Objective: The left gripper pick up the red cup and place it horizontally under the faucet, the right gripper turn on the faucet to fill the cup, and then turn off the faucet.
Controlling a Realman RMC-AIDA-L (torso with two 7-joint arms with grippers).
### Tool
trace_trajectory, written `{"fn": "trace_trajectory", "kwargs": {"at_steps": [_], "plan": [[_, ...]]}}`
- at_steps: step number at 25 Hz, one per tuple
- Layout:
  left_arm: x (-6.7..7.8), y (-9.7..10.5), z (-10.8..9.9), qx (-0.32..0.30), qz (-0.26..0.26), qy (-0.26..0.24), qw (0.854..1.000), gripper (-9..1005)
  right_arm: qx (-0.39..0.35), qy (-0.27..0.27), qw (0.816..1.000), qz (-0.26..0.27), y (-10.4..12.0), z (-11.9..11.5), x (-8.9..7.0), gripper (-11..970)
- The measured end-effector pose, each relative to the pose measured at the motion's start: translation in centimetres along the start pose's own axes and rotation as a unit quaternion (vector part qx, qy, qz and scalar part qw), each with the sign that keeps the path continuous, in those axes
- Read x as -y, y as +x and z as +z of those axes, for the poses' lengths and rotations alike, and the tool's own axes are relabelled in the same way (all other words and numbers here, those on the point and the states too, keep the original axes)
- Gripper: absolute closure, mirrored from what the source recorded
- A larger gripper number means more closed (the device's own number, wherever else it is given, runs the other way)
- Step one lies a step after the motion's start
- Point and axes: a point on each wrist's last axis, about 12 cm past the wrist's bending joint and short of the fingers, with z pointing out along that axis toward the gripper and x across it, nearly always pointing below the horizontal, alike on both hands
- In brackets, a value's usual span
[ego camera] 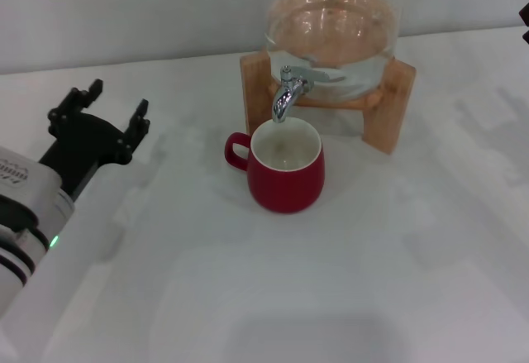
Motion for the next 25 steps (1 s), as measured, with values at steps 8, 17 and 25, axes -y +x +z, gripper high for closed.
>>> {"fn": "trace_trajectory", "kwargs": {"at_steps": [8, 17, 25], "plan": [[-0.9, -0.3, -0.9, 0.039, -0.029, -0.038, 0.998, 339, 0.0, 0.002, 1.0, 0.001, 0.0, 0.1, 0.0, 91], [-1.7, 0.2, -2.3, 0.051, -0.052, -0.077, 0.994, 339, 0.002, 0.001, 1.0, 0.004, -0.1, 0.1, 0.0, 91], [-2.7, 0.5, -4.0, 0.081, -0.071, -0.126, 0.986, 339, 0.002, 0.003, 1.0, 0.005, -0.1, -0.2, 0.1, 91]]}}
